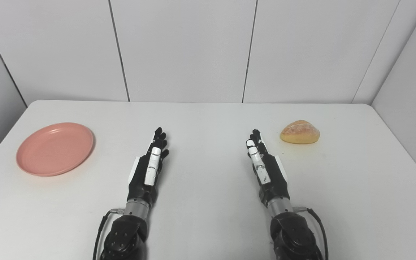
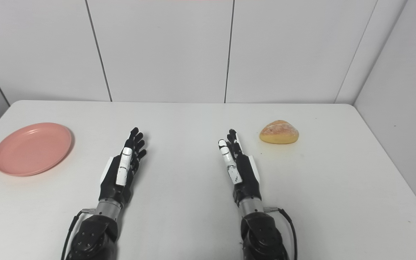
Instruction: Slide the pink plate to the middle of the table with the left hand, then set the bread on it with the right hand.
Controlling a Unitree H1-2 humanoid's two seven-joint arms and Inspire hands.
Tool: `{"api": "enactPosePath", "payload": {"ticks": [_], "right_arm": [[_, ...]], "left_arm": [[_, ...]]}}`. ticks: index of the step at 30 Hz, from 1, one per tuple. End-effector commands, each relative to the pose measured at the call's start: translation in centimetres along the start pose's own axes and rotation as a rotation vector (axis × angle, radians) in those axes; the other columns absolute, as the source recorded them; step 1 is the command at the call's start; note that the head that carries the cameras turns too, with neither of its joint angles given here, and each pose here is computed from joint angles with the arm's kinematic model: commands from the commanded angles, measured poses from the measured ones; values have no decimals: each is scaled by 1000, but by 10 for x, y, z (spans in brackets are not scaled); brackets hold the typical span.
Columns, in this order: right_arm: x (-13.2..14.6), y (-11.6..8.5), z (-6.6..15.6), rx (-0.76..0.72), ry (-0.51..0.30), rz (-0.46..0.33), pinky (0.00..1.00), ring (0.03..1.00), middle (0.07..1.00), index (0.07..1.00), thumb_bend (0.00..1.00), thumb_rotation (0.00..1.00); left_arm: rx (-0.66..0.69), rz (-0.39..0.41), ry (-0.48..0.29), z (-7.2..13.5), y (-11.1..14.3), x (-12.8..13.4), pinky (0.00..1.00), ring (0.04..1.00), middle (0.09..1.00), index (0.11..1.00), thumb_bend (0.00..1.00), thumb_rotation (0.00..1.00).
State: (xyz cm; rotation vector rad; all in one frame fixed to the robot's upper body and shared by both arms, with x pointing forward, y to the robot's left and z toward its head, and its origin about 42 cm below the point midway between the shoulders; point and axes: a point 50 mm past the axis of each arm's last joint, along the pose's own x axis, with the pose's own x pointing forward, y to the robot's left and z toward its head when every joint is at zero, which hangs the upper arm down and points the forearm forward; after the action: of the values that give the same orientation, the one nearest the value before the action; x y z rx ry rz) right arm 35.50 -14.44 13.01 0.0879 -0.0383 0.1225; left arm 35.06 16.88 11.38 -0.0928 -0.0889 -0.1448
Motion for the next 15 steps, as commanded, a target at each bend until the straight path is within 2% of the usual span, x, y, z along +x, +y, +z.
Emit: {"api": "enactPosePath", "payload": {"ticks": [1,15], "right_arm": [[12,7,24,5,-101,26,1000,1000,1000,1000,601,840],[13,8,25,12,-100,24,1000,1000,1000,1000,609,834]], "left_arm": [[-10,-16,-48,12,-2,7,971,1000,1000,997,606,1000],[19,-15,-56,12,-1,9,1000,1000,1000,989,600,1000]]}}
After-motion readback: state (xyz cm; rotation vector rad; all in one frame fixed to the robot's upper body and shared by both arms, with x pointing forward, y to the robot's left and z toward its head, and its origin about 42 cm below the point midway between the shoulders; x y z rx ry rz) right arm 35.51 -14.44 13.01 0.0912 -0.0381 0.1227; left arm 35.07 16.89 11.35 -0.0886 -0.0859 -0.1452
